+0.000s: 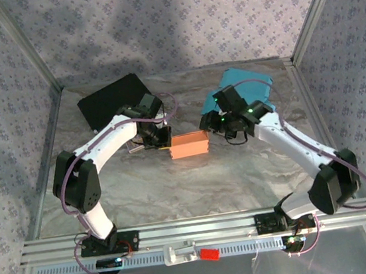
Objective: Fold the paper box
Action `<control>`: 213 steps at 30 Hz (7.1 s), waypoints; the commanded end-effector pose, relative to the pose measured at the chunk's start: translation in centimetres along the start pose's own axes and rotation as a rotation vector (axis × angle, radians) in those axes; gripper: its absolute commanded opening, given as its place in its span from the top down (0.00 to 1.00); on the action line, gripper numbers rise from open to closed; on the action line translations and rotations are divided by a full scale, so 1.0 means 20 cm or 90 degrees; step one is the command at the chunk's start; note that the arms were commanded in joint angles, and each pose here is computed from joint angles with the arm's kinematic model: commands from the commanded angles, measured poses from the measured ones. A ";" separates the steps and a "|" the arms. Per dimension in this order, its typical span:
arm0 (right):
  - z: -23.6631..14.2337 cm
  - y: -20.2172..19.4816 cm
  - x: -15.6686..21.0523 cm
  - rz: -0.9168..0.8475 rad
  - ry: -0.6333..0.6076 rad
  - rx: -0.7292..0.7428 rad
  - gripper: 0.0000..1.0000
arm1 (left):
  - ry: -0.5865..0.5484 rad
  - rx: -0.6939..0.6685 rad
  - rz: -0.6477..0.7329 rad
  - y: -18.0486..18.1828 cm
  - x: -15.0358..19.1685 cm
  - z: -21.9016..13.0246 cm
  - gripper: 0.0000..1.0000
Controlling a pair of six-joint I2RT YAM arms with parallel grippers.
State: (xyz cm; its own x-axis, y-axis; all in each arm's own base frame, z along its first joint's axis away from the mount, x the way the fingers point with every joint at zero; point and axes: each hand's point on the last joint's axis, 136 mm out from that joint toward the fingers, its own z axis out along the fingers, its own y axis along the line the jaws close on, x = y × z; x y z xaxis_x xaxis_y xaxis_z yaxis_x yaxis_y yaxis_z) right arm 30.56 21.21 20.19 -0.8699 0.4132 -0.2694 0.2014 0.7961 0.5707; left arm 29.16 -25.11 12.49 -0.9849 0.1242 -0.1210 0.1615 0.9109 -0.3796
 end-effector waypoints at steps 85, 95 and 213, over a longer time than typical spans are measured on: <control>0.44 -0.34 0.20 0.378 0.133 0.004 0.55 | -0.038 0.155 -0.231 0.06 -0.04 0.05 0.54; 0.41 -0.35 0.19 0.365 0.135 0.014 0.54 | -0.020 0.129 -0.232 0.13 0.04 0.12 0.57; 0.63 -0.75 -0.82 0.231 0.044 0.136 0.59 | -0.237 0.368 -0.308 -0.34 -0.44 -0.08 0.41</control>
State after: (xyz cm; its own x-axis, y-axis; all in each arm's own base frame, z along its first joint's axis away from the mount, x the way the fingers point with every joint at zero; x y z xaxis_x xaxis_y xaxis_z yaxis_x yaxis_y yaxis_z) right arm 48.46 9.21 8.40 -0.7265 0.6811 -0.0908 0.5415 0.6488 0.5346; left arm 34.74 -29.66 14.94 -0.9071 -0.4148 -0.0713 -0.1892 0.5531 -0.8114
